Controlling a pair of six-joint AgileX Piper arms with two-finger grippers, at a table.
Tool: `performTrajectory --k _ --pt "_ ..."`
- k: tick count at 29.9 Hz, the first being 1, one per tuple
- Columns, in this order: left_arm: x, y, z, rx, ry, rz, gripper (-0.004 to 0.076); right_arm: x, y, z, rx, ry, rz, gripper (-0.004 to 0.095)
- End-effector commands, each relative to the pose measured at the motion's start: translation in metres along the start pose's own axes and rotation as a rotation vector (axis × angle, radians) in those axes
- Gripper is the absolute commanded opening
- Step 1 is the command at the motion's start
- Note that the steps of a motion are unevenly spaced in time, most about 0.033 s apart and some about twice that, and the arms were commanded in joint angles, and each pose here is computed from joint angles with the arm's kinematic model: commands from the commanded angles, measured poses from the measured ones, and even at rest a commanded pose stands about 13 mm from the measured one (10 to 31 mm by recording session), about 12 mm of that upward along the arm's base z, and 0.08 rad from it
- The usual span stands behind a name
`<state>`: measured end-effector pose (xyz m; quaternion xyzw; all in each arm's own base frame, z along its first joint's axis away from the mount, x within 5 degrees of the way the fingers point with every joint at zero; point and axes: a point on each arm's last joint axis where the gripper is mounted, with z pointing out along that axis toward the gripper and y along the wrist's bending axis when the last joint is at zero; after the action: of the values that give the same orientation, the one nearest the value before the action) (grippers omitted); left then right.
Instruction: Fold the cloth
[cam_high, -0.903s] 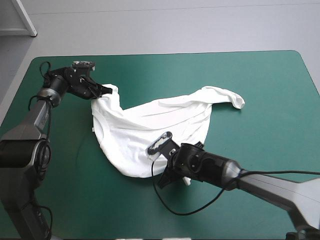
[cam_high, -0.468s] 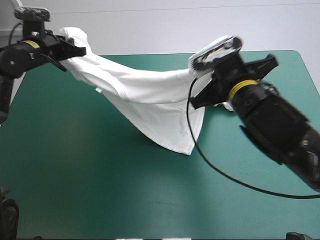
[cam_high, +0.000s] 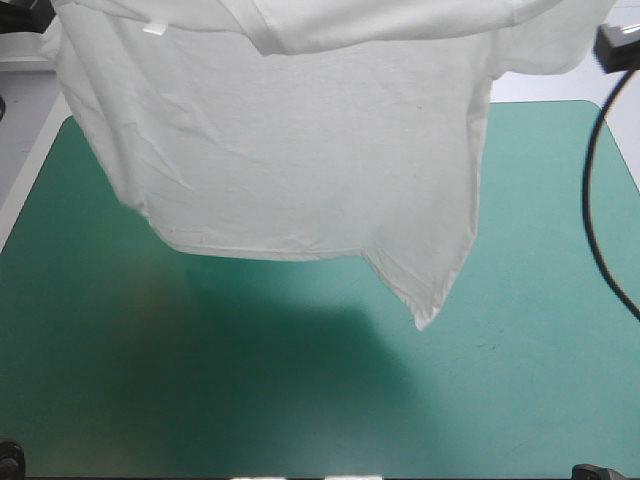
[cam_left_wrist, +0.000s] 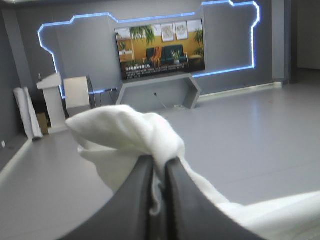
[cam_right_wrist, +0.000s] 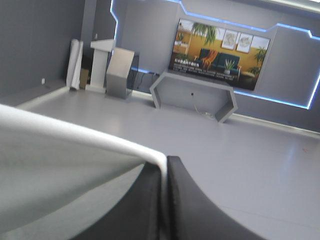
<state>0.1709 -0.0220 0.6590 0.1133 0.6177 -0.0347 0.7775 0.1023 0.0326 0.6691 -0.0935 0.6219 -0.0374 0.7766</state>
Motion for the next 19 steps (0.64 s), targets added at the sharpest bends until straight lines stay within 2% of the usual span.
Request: performTrajectory --k 1,6,11,15,19 --pt "-0.022 0.003 -0.023 -0.077 -0.109 0.058 -0.001 -0.013 -0.027 -0.014 0.086 -0.119 -0.001 -0.0018" --pt "-0.013 0.005 -0.019 -0.083 -0.027 0.071 -0.001 -0.01 -0.014 -0.006 0.048 -0.085 -0.015 -0.0018" --pt "0.008 0.006 -0.003 -0.065 0.088 0.057 -0.001 0.005 0.038 0.024 -0.042 0.059 -0.066 -0.0018" --pt "0.043 0.007 0.023 -0.044 0.232 0.036 -0.001 0.034 0.094 0.07 -0.028 0.209 -0.182 -0.0018" --pt "0.097 0.01 0.06 -0.027 0.387 0.012 -0.001 0.084 0.121 0.133 -0.029 0.388 -0.188 -0.0018"
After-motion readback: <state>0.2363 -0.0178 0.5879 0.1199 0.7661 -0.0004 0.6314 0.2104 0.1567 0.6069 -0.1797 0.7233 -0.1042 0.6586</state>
